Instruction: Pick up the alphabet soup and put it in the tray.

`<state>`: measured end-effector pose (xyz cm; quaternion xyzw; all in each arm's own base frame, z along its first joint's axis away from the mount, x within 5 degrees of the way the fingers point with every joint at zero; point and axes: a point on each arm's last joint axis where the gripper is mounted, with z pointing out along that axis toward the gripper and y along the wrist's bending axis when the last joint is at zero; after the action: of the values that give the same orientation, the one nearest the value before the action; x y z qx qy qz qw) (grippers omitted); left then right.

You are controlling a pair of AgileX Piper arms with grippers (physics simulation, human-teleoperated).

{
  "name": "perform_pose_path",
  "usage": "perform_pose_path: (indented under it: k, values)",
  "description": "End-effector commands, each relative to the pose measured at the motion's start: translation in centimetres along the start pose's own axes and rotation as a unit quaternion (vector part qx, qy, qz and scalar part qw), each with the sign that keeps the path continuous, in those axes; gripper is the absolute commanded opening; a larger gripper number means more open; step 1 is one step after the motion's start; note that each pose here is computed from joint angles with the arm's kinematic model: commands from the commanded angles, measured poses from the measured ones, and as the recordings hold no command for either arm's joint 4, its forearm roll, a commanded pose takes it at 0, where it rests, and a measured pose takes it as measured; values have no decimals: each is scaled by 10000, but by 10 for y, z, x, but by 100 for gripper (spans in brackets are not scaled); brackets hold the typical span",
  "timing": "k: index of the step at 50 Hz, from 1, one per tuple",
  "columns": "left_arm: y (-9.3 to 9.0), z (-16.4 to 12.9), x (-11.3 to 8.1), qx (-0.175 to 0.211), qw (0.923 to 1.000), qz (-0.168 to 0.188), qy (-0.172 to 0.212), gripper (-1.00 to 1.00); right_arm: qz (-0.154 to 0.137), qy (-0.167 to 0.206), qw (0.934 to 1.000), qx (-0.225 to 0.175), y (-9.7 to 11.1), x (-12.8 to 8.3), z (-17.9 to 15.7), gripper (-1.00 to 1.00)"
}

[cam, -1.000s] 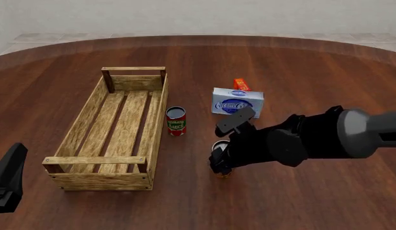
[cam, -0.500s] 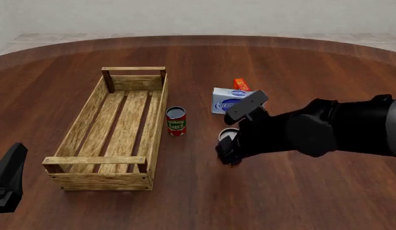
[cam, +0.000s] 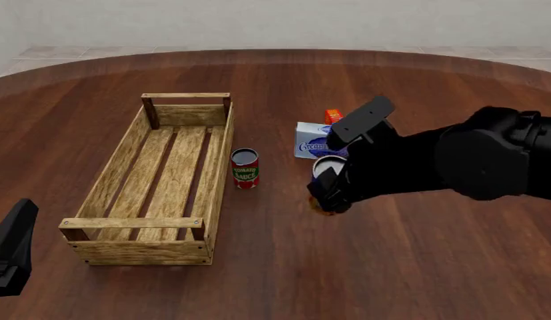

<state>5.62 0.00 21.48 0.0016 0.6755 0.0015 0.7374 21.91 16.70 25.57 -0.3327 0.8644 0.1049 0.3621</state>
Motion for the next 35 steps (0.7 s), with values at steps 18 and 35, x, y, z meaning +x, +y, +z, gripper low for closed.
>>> perform_pose_path:
  k: [18,35]
  values:
    - [0,0,0,2,10000,3,-2,100,-128,-541,9982,-221,16,-44,-32,-100]
    - [0,0,0,2,10000,4,-3,100,-240,-784,9956,-462,35,-70,-32,-100]
